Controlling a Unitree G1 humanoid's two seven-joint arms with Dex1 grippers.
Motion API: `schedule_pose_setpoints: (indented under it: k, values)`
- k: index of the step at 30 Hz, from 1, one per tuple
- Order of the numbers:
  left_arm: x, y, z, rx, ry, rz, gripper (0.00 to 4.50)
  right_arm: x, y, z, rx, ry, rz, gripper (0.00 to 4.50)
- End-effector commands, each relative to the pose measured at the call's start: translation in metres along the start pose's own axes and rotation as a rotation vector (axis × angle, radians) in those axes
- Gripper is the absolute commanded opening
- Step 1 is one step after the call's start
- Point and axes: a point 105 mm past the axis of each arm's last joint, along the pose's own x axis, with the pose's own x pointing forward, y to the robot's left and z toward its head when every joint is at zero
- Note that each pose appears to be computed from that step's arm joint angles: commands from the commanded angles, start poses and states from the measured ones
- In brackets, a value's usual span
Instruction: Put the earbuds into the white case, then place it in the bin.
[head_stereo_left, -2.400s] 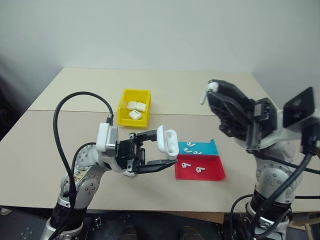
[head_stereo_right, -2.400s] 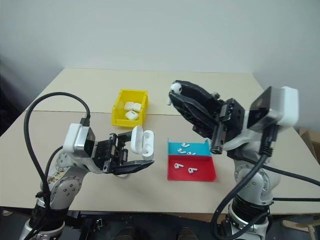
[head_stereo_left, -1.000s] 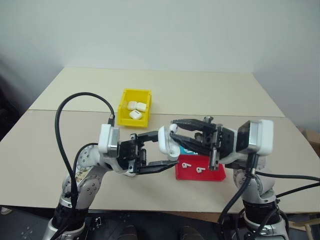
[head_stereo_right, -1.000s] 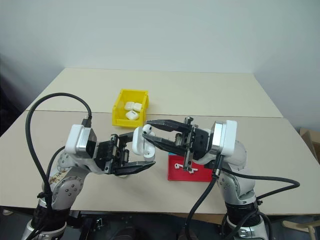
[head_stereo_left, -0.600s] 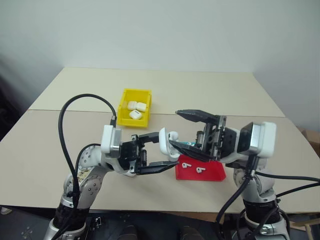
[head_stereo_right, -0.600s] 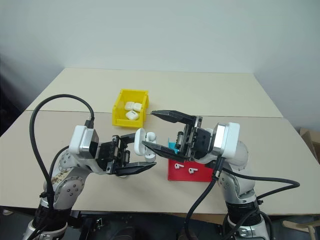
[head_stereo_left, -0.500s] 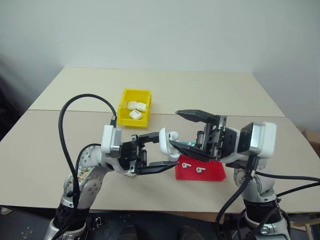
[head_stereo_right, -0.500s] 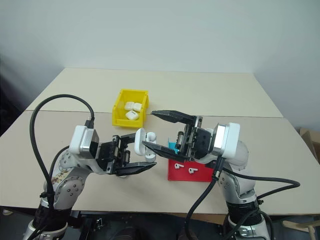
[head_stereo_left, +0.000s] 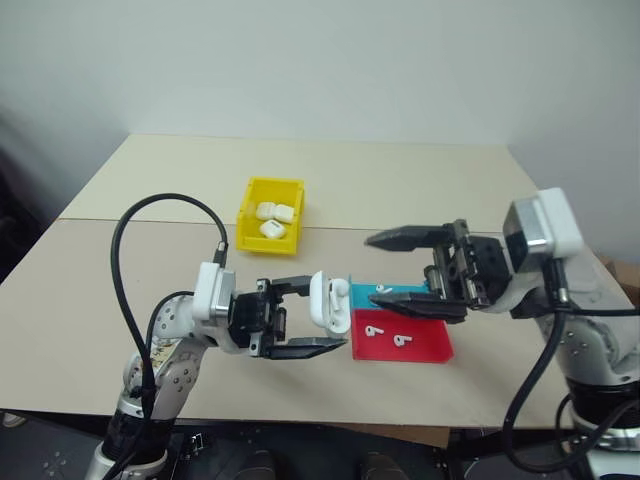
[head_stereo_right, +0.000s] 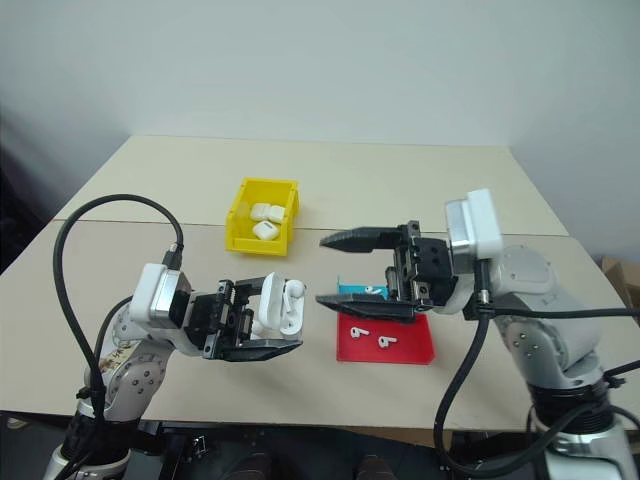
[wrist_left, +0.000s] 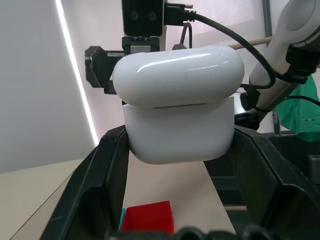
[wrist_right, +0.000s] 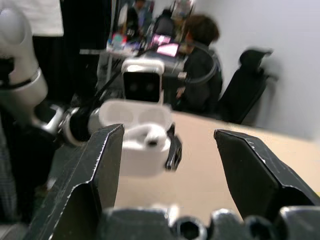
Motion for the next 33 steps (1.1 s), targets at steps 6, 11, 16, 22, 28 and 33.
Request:
schedule_pose_setpoints:
  k: [6, 11, 16, 22, 28, 33]
  values:
    - [0.002, -0.001, 0.0, 0.046, 0.016, -0.061, 2.76, 0.008, 0.0, 0.007, -0.013, 0.057, 0.031, 3.46]
    - [0.004, 0.001, -0.001, 0.049, 0.017, -0.063, 2.76, 0.014, 0.003, 0.006, 0.02, 0.069, 0.055, 2.78]
    - [0.006, 0.002, 0.001, 0.057, 0.016, -0.062, 2.76, 0.019, 0.005, 0.002, 0.014, 0.096, 0.064, 2.22]
    - [0.007, 0.002, 0.0, 0.064, 0.017, -0.061, 2.76, 0.021, 0.007, -0.003, 0.004, 0.123, 0.079, 2.22]
    - [0.008, 0.001, 0.0, 0.067, 0.019, -0.063, 2.76, 0.024, 0.007, -0.006, 0.0, 0.13, 0.077, 2.22]
    - [0.008, -0.001, -0.002, 0.064, 0.024, -0.067, 2.76, 0.025, 0.006, -0.007, -0.001, 0.13, 0.076, 2.22]
